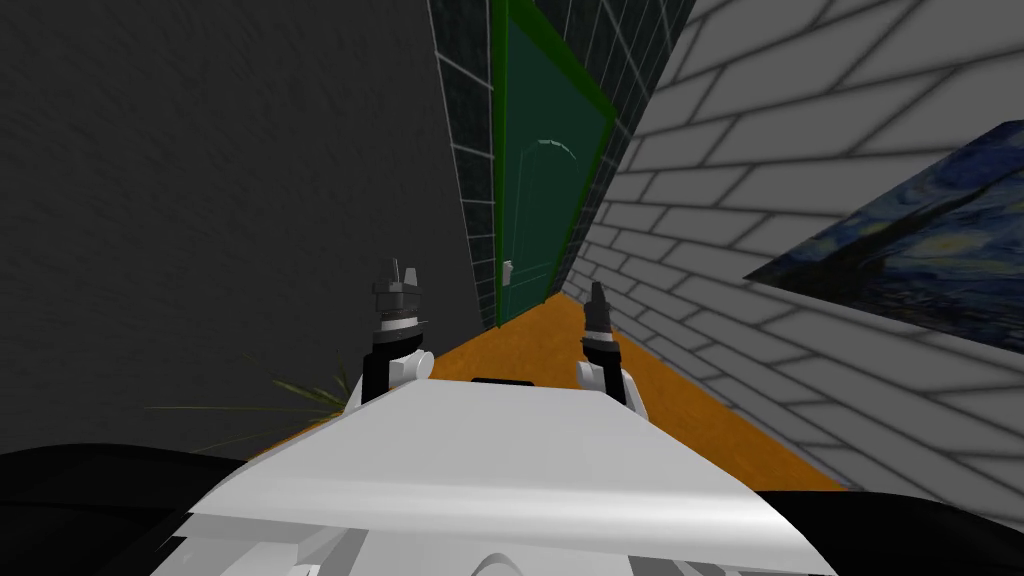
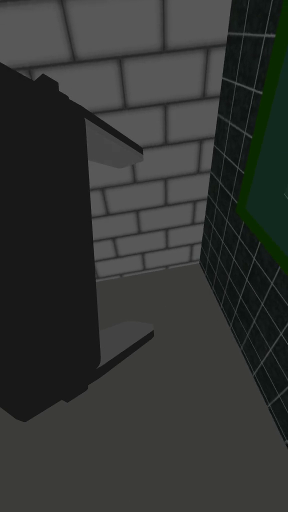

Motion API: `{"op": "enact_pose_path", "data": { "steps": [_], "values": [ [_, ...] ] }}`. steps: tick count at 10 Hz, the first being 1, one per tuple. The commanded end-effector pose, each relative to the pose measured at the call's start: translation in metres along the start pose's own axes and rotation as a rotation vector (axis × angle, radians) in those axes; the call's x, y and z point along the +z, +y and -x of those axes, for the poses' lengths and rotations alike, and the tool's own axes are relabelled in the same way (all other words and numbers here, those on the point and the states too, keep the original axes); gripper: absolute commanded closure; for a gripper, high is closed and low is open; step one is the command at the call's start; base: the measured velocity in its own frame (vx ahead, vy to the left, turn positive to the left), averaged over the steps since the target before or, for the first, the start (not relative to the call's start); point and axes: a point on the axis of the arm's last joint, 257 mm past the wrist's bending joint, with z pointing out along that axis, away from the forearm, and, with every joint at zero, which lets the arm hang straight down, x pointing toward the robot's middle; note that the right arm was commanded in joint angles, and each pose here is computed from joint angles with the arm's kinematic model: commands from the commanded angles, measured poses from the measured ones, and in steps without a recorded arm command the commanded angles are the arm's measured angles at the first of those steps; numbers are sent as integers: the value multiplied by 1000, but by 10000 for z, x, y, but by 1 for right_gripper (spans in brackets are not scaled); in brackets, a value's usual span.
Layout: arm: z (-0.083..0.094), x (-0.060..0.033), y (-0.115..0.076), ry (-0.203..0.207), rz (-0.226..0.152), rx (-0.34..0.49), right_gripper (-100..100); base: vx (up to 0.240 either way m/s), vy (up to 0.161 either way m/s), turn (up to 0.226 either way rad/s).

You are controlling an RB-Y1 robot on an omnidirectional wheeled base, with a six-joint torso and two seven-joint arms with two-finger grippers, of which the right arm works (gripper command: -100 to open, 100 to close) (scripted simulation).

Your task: Pull the door open

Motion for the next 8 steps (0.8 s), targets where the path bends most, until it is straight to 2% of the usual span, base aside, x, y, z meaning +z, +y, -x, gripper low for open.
{"op": "enact_pose_path", "data": {
  "steps": [1, 8],
  "values": [
    [-87, -10, -91, 25, -12, -52, -100, 104, -14, 85],
    [-519, -83, -547, 150, -60, -282, -100, 98, -20, 107]
  ]
}}
